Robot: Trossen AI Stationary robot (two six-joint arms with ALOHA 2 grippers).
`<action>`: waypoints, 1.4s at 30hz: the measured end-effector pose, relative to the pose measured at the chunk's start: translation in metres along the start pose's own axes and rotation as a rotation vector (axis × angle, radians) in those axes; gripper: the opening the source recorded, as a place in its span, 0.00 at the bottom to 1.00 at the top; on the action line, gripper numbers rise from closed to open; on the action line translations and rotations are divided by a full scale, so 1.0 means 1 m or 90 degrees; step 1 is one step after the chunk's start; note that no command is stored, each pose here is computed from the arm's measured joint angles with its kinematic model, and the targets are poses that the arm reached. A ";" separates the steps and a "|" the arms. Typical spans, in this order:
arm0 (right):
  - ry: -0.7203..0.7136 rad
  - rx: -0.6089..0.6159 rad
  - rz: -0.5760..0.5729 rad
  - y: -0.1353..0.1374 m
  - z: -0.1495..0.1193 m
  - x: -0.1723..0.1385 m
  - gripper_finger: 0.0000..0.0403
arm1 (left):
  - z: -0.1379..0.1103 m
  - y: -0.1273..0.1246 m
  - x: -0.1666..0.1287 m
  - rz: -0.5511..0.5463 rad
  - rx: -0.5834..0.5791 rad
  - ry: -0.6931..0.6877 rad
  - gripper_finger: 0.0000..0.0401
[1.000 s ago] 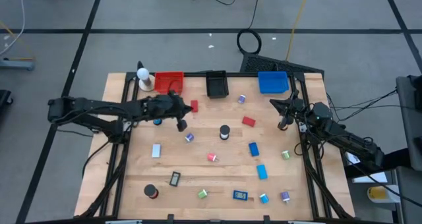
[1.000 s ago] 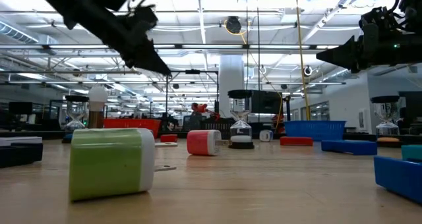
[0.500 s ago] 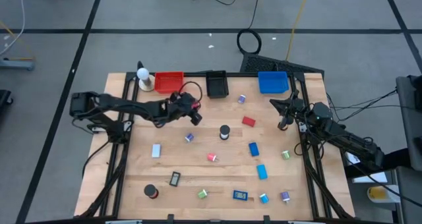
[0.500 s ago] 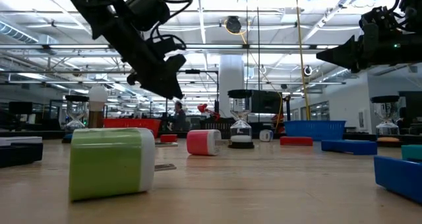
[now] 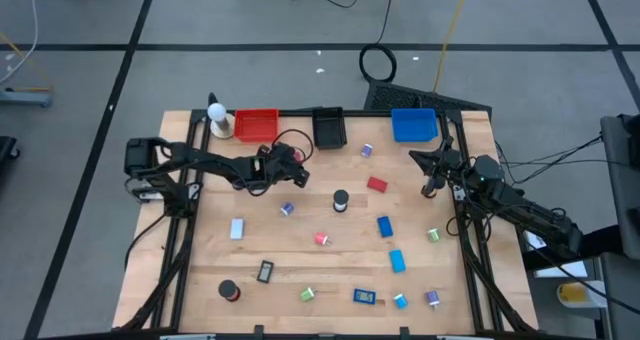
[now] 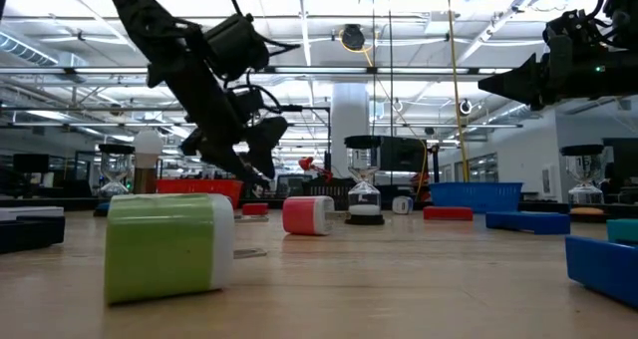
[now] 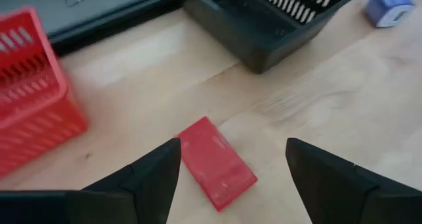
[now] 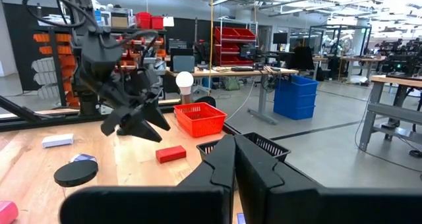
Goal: Pick & Place Office items
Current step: Put the left red digital timer into the black bin
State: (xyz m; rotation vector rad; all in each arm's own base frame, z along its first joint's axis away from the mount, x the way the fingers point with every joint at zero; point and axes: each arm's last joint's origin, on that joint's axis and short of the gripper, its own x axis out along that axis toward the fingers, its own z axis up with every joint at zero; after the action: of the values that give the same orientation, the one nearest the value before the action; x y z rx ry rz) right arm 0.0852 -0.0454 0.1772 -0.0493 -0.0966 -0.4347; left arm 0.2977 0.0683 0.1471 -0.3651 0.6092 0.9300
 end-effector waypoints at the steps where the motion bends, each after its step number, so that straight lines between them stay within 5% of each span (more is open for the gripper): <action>1: 0.000 0.000 0.000 0.000 0.000 0.000 0.01 | -0.002 0.001 0.002 0.005 -0.009 0.004 0.70; 26: 0.003 0.000 0.000 0.000 0.000 0.000 0.01 | -0.037 0.000 0.042 0.080 -0.050 0.031 0.70; 36: 0.002 0.000 0.000 0.000 0.000 0.000 0.01 | -0.039 0.001 0.041 0.070 0.030 0.062 0.41; 42: 0.003 0.000 0.000 0.000 0.000 0.000 0.01 | -0.044 -0.004 0.033 0.087 0.123 0.058 0.40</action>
State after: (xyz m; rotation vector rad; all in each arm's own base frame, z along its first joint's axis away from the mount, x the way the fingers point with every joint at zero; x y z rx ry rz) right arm 0.0855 -0.0455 0.1768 -0.0481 -0.0925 -0.4343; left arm 0.3012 0.0632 0.0919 -0.1958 0.8091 0.9789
